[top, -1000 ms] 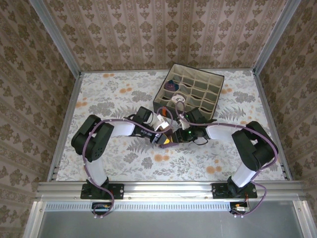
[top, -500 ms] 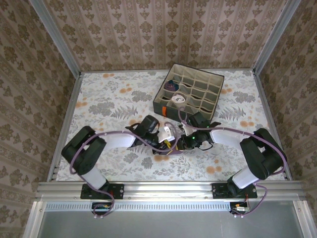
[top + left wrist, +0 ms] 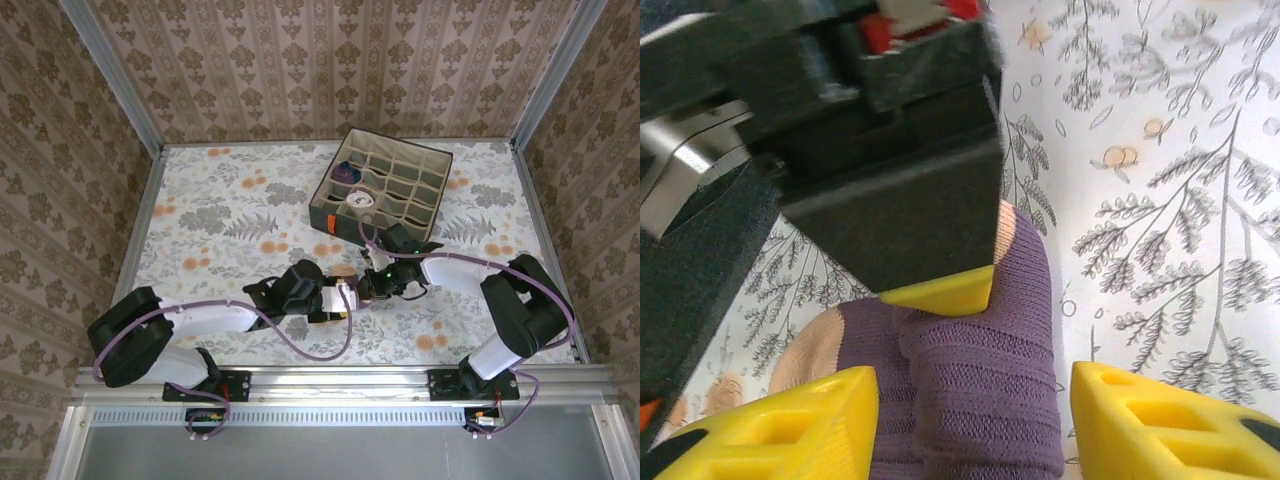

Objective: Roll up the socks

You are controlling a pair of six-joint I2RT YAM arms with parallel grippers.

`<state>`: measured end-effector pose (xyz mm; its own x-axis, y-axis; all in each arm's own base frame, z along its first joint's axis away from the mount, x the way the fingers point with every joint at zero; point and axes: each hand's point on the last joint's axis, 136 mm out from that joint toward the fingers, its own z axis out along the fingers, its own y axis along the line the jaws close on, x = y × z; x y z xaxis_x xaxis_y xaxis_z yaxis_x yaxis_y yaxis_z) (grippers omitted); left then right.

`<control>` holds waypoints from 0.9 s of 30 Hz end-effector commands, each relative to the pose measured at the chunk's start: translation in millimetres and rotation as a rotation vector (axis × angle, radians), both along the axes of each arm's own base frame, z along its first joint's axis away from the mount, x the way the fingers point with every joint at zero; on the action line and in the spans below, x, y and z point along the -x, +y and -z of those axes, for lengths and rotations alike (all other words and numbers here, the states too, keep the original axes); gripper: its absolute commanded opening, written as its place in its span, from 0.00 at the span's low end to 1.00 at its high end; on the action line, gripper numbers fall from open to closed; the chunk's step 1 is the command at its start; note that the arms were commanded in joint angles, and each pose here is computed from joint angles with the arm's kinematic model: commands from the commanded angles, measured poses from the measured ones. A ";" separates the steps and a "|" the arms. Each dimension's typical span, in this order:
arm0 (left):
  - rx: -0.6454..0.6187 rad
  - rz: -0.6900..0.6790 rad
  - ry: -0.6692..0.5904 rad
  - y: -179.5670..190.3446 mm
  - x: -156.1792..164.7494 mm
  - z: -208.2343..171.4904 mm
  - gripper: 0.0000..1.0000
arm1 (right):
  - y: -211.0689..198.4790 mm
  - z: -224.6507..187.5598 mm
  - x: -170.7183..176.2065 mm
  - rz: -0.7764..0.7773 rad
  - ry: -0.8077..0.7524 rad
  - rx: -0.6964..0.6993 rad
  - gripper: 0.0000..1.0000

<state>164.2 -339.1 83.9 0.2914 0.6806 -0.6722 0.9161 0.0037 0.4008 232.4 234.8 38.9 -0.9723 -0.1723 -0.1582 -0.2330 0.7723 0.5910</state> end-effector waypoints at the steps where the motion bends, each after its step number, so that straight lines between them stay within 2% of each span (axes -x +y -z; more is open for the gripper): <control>1: -0.104 -0.024 -0.110 5.2 -13.2 18.8 0.49 | -10.6 15.8 5.8 0.014 0.052 0.089 0.10; 7: -0.202 -0.057 -0.048 7.3 -12.5 49.8 0.47 | -9.8 15.7 6.8 0.008 0.067 0.091 0.13; 10: -0.232 -0.071 0.004 10.6 -9.6 61.3 0.30 | -10.8 13.9 6.3 0.011 0.061 0.095 0.17; 12: -0.238 -0.075 0.048 12.0 -7.0 64.4 0.14 | -12.1 11.9 6.1 0.012 0.054 0.099 0.24; 15: -0.212 -0.090 0.172 15.0 -3.5 66.0 0.02 | -12.5 4.2 4.3 0.014 0.014 0.084 0.37; 17: -0.175 -0.105 0.300 18.7 -1.1 67.4 0.00 | -12.4 -5.4 0.3 0.025 -0.040 0.057 0.45; 22: -0.103 -0.161 0.628 27.2 0.4 78.5 0.00 | -21.0 -27.3 -12.8 0.083 -0.191 0.030 0.52; 27: -0.043 -0.194 0.799 27.0 -2.9 80.6 0.00 | -22.6 -45.2 -19.1 0.099 -0.285 0.003 0.55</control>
<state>201.2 -333.8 38.6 -0.1767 0.6509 -0.7383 0.9835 0.1473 -0.1055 241.4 216.3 78.4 -0.9237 -0.1089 -0.3672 -0.3050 0.7889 0.5335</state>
